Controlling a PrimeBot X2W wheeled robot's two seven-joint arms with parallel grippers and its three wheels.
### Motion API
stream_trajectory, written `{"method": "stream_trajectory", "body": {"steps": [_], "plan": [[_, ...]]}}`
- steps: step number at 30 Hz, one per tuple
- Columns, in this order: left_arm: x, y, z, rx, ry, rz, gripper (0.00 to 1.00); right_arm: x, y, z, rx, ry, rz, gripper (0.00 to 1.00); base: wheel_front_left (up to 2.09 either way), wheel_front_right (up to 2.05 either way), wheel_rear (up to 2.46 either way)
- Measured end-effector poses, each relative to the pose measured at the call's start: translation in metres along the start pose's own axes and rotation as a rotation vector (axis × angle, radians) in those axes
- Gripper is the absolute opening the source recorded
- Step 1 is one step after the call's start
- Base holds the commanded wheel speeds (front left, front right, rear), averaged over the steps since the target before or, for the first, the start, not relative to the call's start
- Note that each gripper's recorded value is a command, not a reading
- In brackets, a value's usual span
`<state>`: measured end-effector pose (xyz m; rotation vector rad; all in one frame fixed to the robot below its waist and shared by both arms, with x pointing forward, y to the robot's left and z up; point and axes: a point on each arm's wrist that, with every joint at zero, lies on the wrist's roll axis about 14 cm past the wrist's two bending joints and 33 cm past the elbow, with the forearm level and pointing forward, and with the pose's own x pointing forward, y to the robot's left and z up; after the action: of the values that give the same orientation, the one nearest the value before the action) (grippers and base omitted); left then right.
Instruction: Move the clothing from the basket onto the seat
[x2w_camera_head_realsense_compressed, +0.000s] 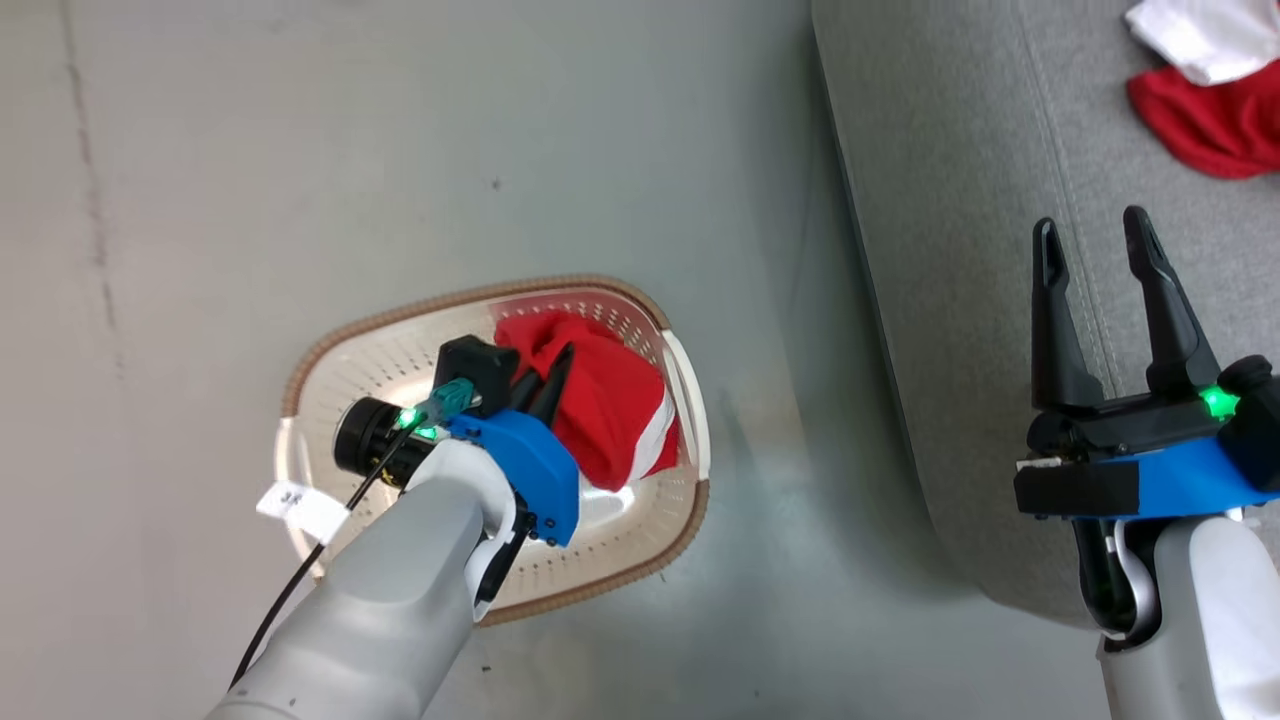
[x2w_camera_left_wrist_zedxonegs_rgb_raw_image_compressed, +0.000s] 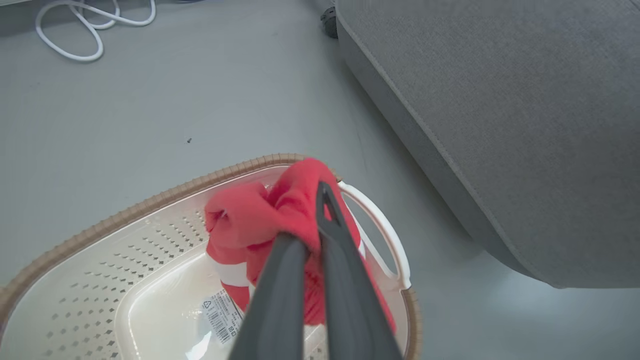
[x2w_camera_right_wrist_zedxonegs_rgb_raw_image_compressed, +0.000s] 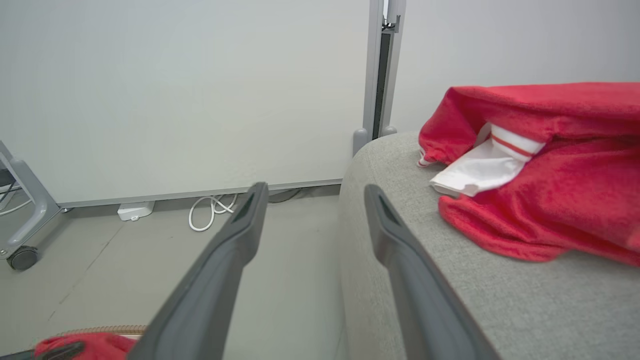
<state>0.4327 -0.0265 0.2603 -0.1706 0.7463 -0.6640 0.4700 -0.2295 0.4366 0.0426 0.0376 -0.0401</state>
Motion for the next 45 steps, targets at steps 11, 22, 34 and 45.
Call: {"method": "stream_trajectory", "body": {"steps": [11,22,34,45], "plan": [[-0.046,0.001,0.061,0.053,-0.22,0.056,0.0,-0.013,0.018,0.027,0.025,-0.052,0.045,1.0,0.0,0.0,0.0],[-0.09,-0.004,0.131,0.149,-0.442,0.095,0.0,-0.026,0.035,0.052,0.052,-0.105,0.083,1.0,0.0,0.0,0.0],[-0.127,-0.039,0.192,0.289,-0.629,0.054,0.0,-0.041,0.047,0.066,0.076,-0.135,0.103,1.0,0.0,0.0,0.0],[-0.156,-0.073,0.227,0.359,-0.748,0.005,0.0,-0.054,0.052,0.074,0.088,-0.151,0.113,1.0,0.0,0.0,0.0]]}}
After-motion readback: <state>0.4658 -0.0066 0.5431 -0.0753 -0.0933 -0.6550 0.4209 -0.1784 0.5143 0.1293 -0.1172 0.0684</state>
